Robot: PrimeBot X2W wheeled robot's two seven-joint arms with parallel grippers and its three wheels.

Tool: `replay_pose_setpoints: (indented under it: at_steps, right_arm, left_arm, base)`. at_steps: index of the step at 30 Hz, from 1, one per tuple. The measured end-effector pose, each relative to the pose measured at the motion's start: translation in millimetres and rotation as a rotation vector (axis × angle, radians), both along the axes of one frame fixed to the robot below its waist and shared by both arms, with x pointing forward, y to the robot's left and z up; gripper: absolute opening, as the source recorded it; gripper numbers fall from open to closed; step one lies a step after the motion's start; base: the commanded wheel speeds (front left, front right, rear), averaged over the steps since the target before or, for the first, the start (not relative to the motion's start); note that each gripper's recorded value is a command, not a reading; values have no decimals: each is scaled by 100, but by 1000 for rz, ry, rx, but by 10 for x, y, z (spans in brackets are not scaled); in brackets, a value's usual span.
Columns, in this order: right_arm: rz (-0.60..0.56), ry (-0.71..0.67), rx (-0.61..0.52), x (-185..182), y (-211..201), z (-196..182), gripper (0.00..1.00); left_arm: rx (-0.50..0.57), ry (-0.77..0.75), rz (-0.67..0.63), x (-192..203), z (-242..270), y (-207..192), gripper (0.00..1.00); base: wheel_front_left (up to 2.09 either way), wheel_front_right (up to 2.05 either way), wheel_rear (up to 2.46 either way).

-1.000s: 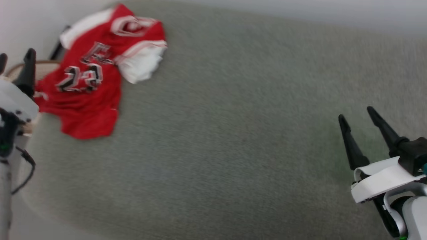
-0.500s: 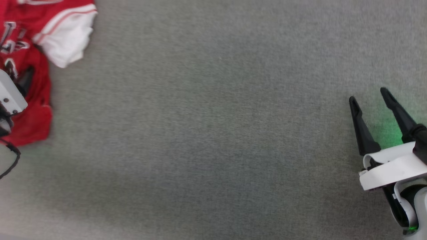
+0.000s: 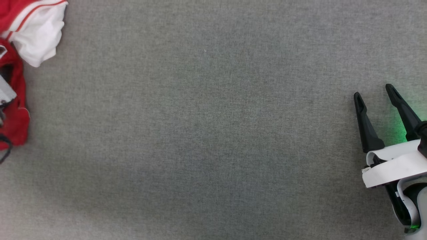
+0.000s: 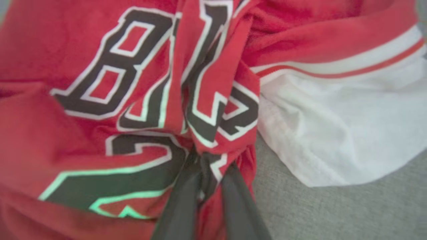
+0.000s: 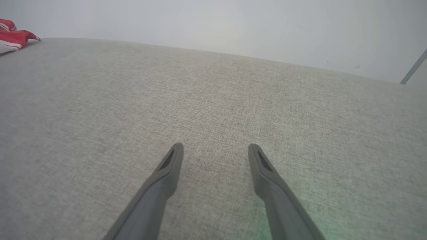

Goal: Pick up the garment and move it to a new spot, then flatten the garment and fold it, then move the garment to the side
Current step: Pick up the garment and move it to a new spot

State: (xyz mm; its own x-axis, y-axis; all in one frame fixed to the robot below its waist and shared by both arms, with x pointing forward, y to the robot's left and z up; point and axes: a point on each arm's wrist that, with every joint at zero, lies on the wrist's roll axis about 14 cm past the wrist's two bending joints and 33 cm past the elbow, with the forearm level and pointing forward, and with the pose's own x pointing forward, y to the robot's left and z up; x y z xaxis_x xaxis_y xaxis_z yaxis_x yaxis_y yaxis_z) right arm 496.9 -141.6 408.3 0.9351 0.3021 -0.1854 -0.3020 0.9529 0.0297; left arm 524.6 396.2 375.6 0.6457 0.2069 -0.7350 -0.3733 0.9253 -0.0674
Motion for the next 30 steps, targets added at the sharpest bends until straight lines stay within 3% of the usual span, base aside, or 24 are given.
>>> replay_pose_setpoints:
  at_steps: [4,20,30]
  right_arm:
    - [0,-22,13,-18,30,103,100]
    - [2,-122,91,-331,164,653,100]
    - [9,-218,135,-558,245,1067,100]
  left_arm:
    - [7,-85,12,32,224,42,0]
    - [339,-580,-111,-20,2310,361,0]
    - [451,-786,-229,-364,3500,90,0]
  base:
    - [0,0,0]
    - [0,0,0]
    - [0,0,0]
